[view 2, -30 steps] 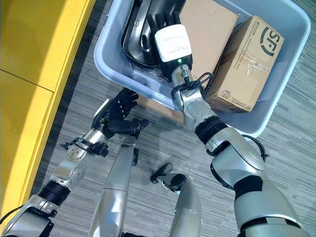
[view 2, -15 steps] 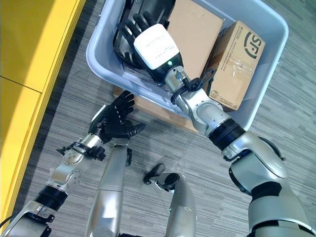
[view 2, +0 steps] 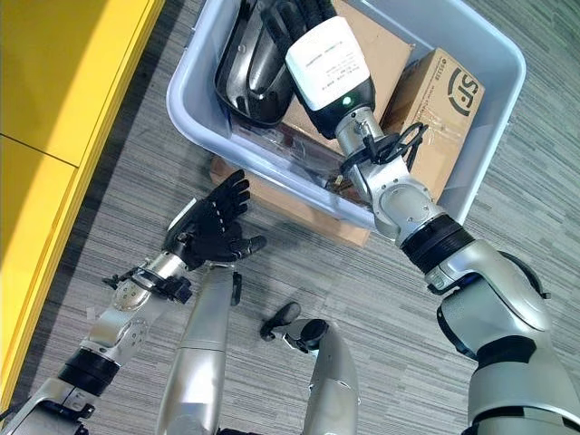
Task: Move parts from the plastic box to the shelf.
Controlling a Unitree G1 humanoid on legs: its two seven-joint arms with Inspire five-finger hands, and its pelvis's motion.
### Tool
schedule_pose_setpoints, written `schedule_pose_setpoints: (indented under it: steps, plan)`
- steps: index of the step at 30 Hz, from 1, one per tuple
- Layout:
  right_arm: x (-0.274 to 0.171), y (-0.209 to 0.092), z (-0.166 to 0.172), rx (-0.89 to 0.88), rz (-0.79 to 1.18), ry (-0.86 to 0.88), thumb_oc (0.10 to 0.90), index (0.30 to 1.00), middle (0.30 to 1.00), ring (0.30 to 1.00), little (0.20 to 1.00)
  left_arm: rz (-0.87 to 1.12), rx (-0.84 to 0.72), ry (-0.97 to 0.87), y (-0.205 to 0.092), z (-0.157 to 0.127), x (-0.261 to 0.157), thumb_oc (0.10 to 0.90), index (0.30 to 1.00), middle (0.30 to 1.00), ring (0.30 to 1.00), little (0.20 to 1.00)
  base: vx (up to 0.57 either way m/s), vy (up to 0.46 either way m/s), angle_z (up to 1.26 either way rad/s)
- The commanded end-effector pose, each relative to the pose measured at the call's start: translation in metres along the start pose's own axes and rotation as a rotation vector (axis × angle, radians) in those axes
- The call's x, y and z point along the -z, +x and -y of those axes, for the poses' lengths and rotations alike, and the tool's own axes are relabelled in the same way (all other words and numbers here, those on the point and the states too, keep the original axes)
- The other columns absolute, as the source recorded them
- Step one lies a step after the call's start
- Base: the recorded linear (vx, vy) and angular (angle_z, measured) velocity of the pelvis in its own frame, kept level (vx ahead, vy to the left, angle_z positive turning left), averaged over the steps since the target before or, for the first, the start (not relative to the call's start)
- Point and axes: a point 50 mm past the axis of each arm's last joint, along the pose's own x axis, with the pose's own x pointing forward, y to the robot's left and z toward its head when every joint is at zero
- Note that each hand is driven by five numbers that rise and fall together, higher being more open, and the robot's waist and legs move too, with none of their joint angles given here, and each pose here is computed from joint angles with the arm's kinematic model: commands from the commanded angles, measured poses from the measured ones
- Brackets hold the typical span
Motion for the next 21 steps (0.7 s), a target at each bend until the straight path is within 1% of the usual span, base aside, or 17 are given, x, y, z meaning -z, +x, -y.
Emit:
schedule_pose_setpoints:
  steps: [1,5,8,10,11,17,21]
  plan:
    - [0.054,0.021,0.054,0.256,-0.165,-0.114,0.9,1.0,1.0,1.0,1.0,0.174,0.138,-0.065,0.015,0.03,-0.026,0.9,1.0,1.0,1.0,1.0,0.0,0.0,0.0]
    - [0.058,0.025,0.058,0.256,-0.169,-0.141,0.9,1.0,1.0,1.0,1.0,0.096,0.113,-0.095,0.015,0.026,-0.013,0.9,1.0,1.0,1.0,1.0,0.0,0.0,0.0]
    - [0.056,0.031,0.062,0.213,-0.131,-0.198,0.9,1.0,1.0,1.0,1.0,-0.008,0.167,-0.176,0.01,0.03,0.006,0.9,1.0,1.0,1.0,1.0,0.04,0.013,-0.01]
    - [0.058,0.033,0.06,0.187,-0.123,-0.23,0.9,1.0,1.0,1.0,1.0,-0.04,0.198,-0.213,0.005,0.032,0.015,0.9,1.0,1.0,1.0,1.0,0.05,-0.006,0.01]
    - [0.061,0.036,0.062,0.154,-0.124,-0.263,0.9,1.0,1.0,1.0,1.0,-0.058,0.22,-0.264,0.001,0.035,0.02,0.9,1.0,1.0,1.0,1.0,0.05,0.003,0.03]
    - [0.067,0.04,0.057,0.079,-0.117,-0.346,0.9,1.0,1.0,1.0,1.0,-0.071,0.282,-0.292,-0.002,0.039,0.022,0.9,1.0,1.0,1.0,1.0,0.03,0.015,0.03]
    - [0.065,0.046,0.056,0.043,-0.089,-0.404,0.9,1.0,1.0,1.0,1.0,-0.058,0.293,-0.299,0.001,0.04,0.02,0.9,1.0,1.0,1.0,1.0,0.02,0.03,0.01]
